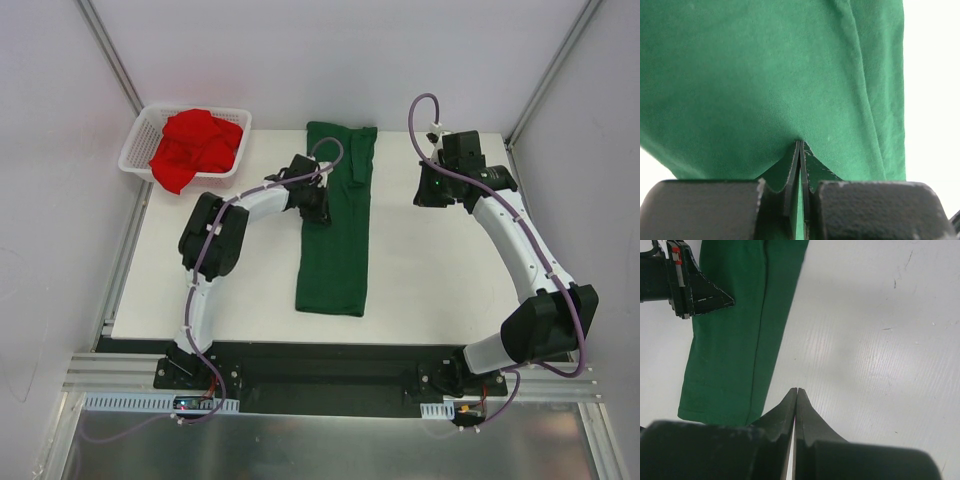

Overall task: Fold and stack the t-shirts
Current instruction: Rotate the tshirt 85 degrees, then grab the bottom of the folded rectangular tshirt with both arms

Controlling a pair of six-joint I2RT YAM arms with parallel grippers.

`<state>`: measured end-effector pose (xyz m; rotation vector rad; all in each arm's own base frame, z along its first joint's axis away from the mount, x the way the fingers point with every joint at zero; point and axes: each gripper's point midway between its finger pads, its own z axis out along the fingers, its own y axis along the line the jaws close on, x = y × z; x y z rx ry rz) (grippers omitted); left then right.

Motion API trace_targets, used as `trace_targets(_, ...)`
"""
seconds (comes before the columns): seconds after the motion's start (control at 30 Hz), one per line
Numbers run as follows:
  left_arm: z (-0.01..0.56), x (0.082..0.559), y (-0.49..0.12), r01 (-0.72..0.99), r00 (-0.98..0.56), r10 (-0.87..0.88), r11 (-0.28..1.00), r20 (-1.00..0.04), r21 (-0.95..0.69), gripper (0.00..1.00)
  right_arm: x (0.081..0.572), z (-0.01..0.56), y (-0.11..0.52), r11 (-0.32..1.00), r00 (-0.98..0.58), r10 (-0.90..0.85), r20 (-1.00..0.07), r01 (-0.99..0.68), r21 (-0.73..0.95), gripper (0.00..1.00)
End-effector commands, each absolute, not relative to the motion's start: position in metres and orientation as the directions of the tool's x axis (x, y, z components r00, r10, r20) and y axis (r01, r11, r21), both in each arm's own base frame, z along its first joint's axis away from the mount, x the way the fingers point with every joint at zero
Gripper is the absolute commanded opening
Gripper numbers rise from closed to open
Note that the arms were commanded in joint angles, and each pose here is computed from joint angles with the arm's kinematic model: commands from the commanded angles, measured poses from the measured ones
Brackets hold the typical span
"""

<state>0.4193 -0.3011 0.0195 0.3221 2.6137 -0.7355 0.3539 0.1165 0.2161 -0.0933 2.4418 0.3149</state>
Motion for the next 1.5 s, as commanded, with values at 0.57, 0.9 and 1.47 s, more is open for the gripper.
trace_targets(0.57, 0.192, 0.276, -0.248, 0.440, -0.745, 0.075, 0.802, -0.663, -0.404, 0.99, 0.289, 0.223, 0.123, 0.941, -0.764, 0.058, -0.642, -0.173, 0.291, 0.26)
trace_targets(0.9, 0.124, 0.178, -0.215, 0.365, -0.847, 0.072, 0.799, -0.526, -0.478, 0.99, 0.214, 0.174, 0.140, 0.916, -0.821, 0.112, -0.560, -0.133, 0.378, 0.41)
trace_targets(1.47, 0.053, 0.154, -0.200, 0.238, -0.921, 0.045, 0.851, -0.387, -0.467, 0.90, 0.169, 0.107, 0.227, 0.823, -0.901, 0.175, -0.397, -0.087, 0.561, 0.45)
